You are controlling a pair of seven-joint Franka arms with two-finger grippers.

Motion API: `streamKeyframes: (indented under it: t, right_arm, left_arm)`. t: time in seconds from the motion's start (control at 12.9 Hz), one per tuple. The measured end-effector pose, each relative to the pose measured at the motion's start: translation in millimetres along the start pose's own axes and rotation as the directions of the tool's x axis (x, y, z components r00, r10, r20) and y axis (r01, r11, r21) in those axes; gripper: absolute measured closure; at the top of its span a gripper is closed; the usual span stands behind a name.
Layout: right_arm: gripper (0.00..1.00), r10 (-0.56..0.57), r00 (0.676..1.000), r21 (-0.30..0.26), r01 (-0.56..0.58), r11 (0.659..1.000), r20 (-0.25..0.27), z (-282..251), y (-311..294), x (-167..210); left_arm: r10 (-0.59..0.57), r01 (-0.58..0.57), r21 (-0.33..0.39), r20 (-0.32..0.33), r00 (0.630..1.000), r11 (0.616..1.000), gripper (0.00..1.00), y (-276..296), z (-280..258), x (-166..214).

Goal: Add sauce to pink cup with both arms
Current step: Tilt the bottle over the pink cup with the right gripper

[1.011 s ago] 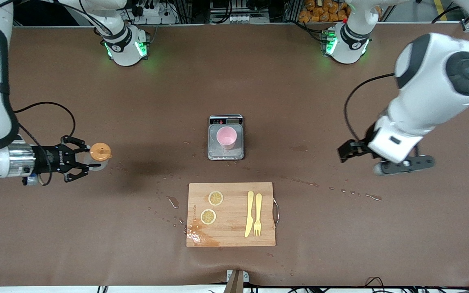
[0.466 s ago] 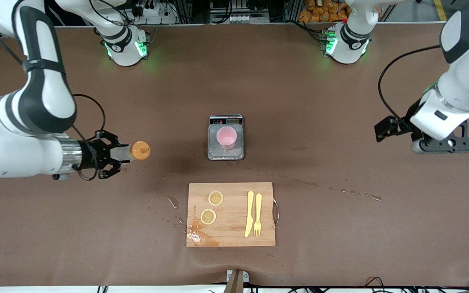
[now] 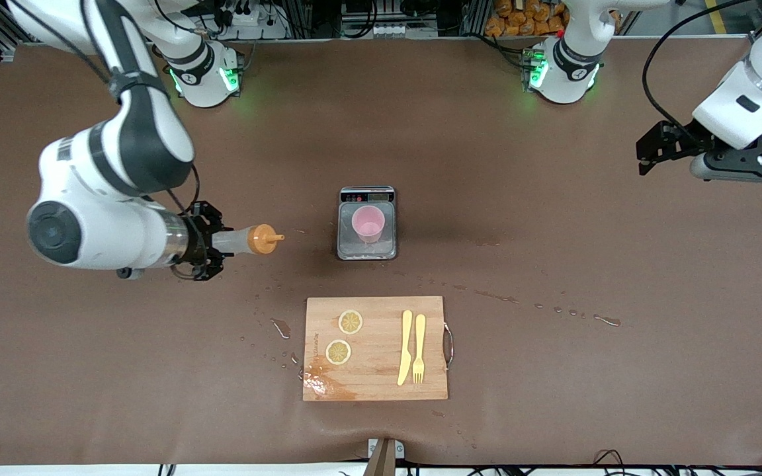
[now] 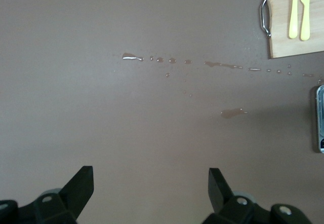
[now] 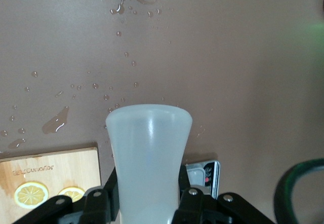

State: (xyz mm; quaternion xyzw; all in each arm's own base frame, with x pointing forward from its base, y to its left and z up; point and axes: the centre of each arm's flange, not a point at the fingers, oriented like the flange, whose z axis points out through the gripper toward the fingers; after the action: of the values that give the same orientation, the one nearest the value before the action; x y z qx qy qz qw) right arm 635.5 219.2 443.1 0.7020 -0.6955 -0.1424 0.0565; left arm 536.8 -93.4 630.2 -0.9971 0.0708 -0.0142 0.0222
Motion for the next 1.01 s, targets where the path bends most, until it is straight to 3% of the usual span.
streamKeyframes:
  t: [0.31, 0.62, 1.01]
  right_arm:
    - [0.55, 0.000, 0.974, 0.056, 0.013, 0.998, -0.228, 26.7, 33.3, -88.0]
    - [0.56, 0.039, 0.937, 0.103, -0.003, 0.995, -0.348, 53.4, 45.7, -124.6]
    - [0.56, 0.036, 0.825, 0.164, 0.069, 0.984, -0.565, 121.3, 65.6, -182.6]
  left_arm:
    - [-0.023, 0.023, -0.048, 0.006, 1.000, 0.999, 0.00, -6.6, -0.9, -1.7]
    - [-0.050, 0.050, -0.058, 0.009, 0.999, 0.997, 0.00, 1.5, -14.5, -8.9]
    - [-0.052, 0.052, -0.059, -0.002, 0.999, 0.997, 0.00, 0.6, -22.4, -10.0]
